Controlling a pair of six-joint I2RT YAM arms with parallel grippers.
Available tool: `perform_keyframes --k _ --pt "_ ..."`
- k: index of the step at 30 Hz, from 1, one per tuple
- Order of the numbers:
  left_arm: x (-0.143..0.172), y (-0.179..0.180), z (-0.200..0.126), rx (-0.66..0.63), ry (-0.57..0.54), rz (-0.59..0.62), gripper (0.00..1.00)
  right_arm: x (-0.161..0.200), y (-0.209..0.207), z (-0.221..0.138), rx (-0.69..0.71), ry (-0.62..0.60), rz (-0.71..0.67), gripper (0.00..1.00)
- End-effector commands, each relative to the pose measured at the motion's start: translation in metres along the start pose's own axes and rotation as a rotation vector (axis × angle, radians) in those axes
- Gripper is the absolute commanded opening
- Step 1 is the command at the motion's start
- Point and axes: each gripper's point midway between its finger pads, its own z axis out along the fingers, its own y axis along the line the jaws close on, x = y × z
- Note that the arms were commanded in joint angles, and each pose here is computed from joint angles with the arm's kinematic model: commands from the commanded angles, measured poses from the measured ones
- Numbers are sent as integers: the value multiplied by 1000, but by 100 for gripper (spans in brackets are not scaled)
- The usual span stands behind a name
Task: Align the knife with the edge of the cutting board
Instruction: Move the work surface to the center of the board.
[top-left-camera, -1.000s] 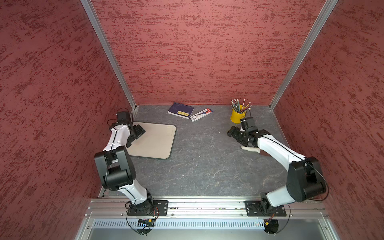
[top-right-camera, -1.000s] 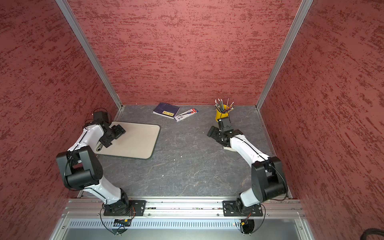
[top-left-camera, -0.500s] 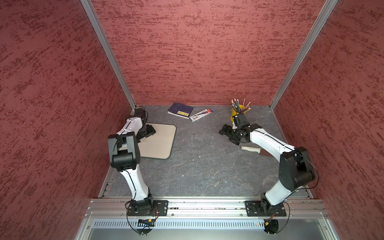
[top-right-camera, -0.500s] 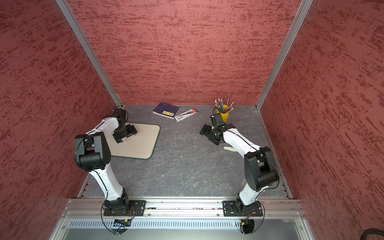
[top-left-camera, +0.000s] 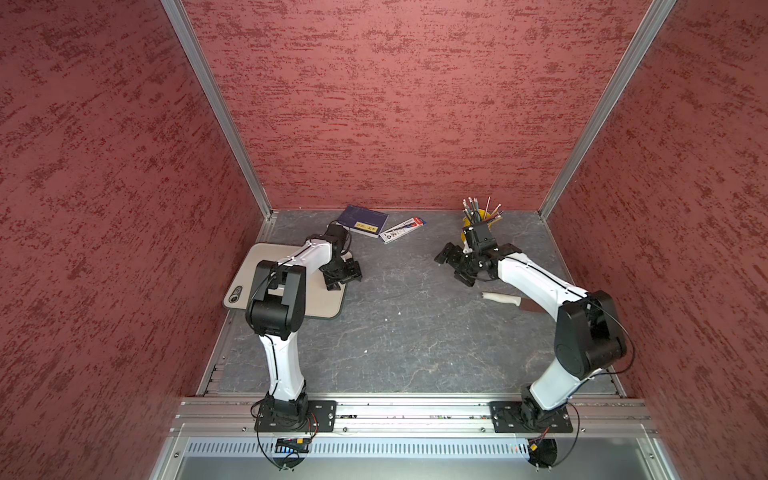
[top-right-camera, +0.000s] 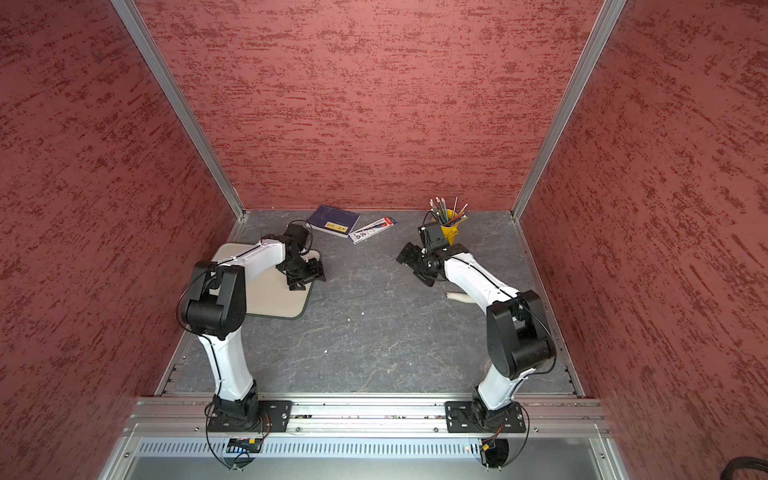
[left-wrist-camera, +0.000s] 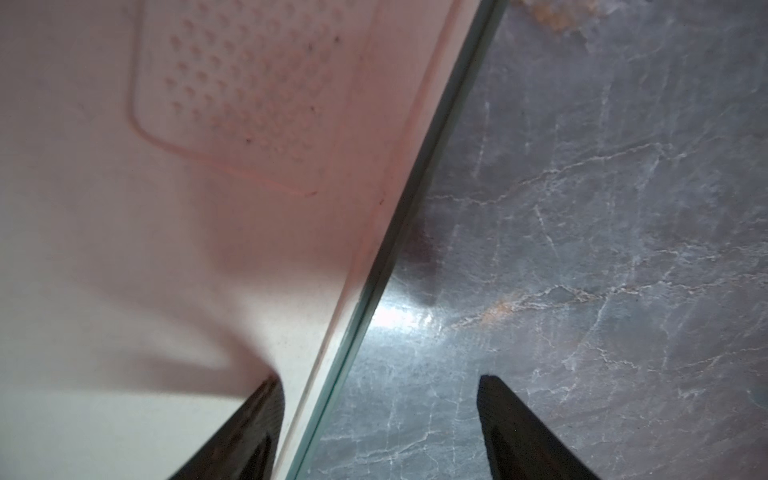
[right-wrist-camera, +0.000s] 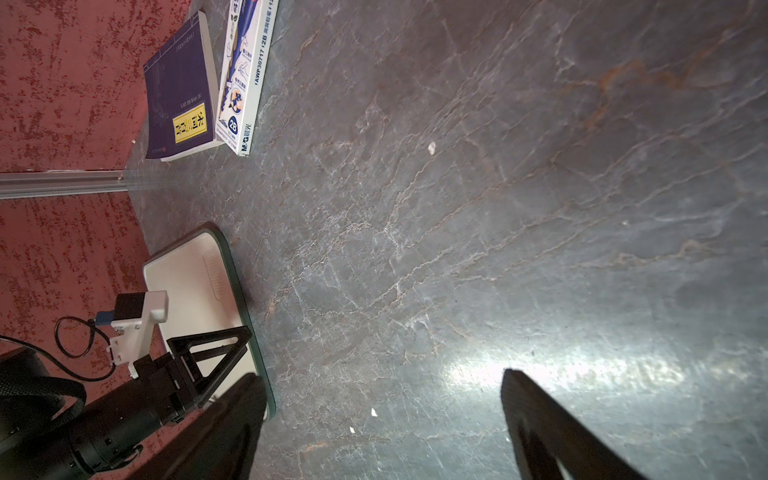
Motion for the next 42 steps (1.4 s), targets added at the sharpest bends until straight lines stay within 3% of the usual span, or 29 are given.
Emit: perform_keyframes --k 1,15,17,23,28,32,38,42 --pt "23 0 28 10 111 -24 77 -4 13 -4 -31 -22 -1 94" --pt "77 -52 57 18 200 88 77 -5 7 -4 -13 -38 2 94" --pt "84 -74 57 79 213 103 77 -5 6 -5 -7 -42 2 94" --pt "127 -187 52 324 288 247 77 -3 -9 0 40 -42 4 95" --pt "132 -244 18 456 249 323 76 0 -22 5 64 -50 37 95" --pt "101 -217 -15 471 162 288 77 2 -27 7 67 -47 48 95" --pt "26 -110 -57 466 33 15 78 22 -38 26 85 70 58 95" --pt "-3 -23 -59 311 -19 -148 78 41 -54 42 150 170 87 94"
